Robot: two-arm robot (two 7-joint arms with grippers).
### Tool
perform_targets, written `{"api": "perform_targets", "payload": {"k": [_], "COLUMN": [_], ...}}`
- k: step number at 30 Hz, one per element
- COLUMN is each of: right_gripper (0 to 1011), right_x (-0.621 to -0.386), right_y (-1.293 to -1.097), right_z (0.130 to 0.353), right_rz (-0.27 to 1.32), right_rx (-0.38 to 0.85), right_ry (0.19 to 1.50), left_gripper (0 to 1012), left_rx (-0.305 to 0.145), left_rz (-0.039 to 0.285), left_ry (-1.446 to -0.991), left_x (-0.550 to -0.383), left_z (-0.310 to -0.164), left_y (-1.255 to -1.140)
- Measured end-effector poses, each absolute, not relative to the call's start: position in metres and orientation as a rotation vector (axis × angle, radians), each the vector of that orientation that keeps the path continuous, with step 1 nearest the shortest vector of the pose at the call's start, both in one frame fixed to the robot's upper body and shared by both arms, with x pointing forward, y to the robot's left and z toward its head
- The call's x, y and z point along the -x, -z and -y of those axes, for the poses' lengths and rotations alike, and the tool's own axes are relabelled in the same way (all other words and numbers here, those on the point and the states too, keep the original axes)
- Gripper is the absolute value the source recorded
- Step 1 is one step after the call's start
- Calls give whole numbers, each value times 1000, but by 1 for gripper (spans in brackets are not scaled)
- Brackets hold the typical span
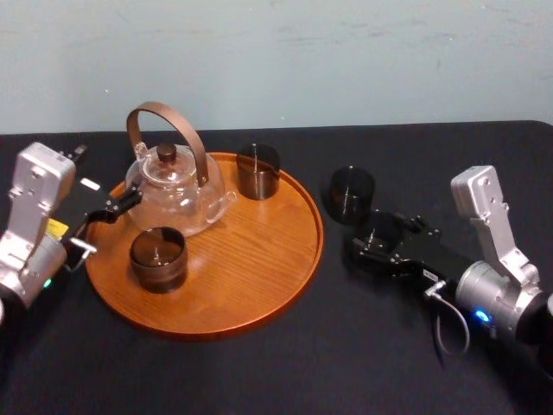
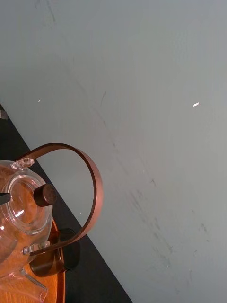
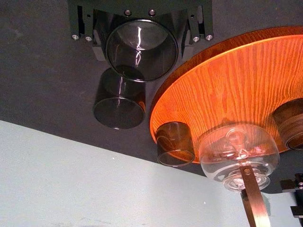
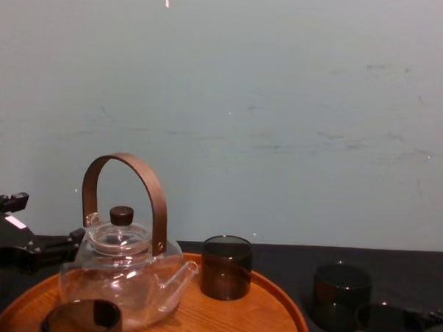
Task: Pick up the glass from the table and place it on the tray.
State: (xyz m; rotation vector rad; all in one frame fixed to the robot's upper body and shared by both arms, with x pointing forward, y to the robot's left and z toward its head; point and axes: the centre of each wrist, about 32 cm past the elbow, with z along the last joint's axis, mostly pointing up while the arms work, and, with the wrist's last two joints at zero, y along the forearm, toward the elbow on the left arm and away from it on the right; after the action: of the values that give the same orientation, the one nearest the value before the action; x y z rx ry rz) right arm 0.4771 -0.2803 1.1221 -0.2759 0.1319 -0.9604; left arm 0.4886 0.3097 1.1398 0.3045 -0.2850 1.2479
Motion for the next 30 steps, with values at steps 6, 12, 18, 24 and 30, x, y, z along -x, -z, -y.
{"api": "perform_targets", "payload": {"k": [6,12,18,24,30], "right_gripper": [1002,1002,1002,1002,997], "right_x": [-483,-486,-485,-485,-485], "right_y": [-1119,-1118,-1118,-1118,-1118], "right_z": [278,275,276,276,276], "right_rz": [-142,-149,-149,-147,-147], "right_rx": [280,283,284,283,283], "right_ry": [958,958,958,958,959], "left_gripper": [1001,1001,1001,1001,1001], "left_rx": [-304,-304,-304,-305,-305], "left_rz": [285,285,285,285,285], "left_ry": [-1248,-1248,-1248,-1248,-1248], "left_x": [-489,-489,-489,-489,-489], "left_z": [-310,-310,-310,-310,-310], "left_y": [-1140,-1140,-1140,-1140,-1140]}}
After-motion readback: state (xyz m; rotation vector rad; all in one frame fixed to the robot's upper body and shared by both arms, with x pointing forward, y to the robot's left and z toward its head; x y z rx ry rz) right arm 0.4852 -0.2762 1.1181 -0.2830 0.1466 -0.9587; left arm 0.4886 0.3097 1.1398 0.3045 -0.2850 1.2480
